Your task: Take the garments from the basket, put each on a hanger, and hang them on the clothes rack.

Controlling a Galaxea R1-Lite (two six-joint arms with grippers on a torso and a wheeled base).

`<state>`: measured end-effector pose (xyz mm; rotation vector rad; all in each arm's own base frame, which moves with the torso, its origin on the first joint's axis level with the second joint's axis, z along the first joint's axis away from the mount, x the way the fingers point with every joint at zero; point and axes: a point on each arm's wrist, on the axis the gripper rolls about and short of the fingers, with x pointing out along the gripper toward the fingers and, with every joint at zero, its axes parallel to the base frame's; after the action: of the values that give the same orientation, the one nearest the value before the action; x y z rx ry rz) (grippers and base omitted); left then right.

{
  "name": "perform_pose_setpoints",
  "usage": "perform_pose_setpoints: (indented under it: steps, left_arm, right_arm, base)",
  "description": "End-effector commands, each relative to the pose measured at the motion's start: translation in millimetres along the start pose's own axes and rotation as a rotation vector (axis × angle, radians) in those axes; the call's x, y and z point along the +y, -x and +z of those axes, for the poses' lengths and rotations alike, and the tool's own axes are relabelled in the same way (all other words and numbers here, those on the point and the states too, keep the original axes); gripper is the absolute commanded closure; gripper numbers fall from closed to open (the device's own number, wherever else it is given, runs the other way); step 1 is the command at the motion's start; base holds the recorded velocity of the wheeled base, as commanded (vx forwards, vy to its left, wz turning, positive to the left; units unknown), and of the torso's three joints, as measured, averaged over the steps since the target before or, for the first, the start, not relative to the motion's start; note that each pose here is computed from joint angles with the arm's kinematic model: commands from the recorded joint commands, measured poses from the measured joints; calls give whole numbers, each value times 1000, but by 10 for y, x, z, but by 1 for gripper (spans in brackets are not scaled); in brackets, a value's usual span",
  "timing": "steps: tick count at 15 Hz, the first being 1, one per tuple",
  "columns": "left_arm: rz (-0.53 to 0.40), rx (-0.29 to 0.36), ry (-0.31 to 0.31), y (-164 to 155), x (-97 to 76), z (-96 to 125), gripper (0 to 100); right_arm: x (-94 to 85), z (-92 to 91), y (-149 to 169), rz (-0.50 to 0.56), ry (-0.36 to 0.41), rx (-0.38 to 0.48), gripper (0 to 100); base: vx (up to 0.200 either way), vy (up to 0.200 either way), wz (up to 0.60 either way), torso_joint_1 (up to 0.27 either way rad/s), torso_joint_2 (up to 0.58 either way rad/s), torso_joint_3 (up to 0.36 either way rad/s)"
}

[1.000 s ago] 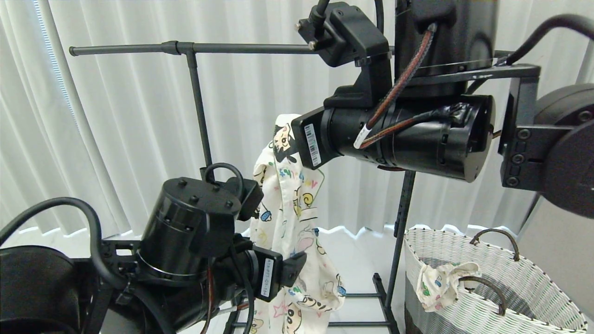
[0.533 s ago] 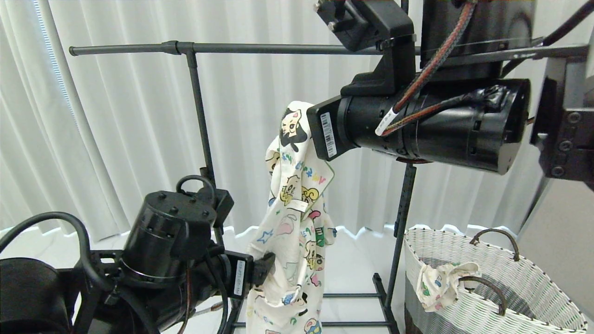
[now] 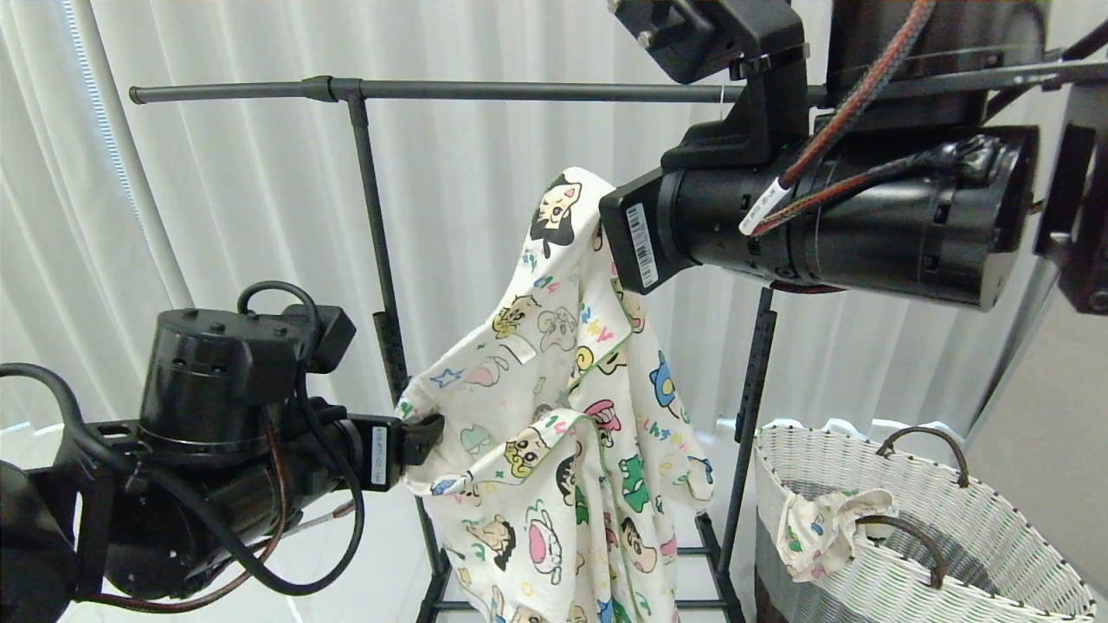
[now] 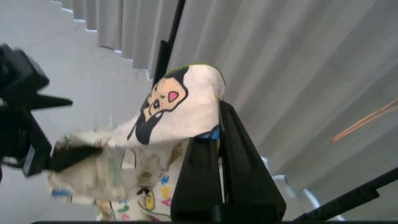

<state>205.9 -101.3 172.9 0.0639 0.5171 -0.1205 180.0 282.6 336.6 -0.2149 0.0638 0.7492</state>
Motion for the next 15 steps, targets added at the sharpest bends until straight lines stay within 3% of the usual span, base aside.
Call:
perform_pose_setpoints:
  steps: [1,6,9,11,12,15]
  left_arm:
    - [-7,-52,24,22,46,65,0]
    - [-18,-157,-17,163,252,189,0]
    - [3,-147,-29,180,353,114,0]
    - [-10,-185,-25,225,354,144,0]
    - [-27,-195,-28,261,354,147,100]
    - [-13,-179,-115,302,378,36,100]
  right_arm:
    - [-9,-3,46,1,12,1,100]
    - [-47,-56,110,-7,36,18,100]
    - [-123,-34,135,-44,30,10,100]
    - [-129,-32,158,-44,31,11,100]
    - [-126,-28,165,-43,31,9,100]
    - [-135,-18,182,-54,30,7,100]
  base:
    - [0,0,0,0,0,0]
    - [0,0,0,0,0,0]
    - [0,0,0,0,0,0]
    - [0,0,0,0,0,0]
    - [0,0,0,0,0,0]
    - [0,0,0,0,0,0]
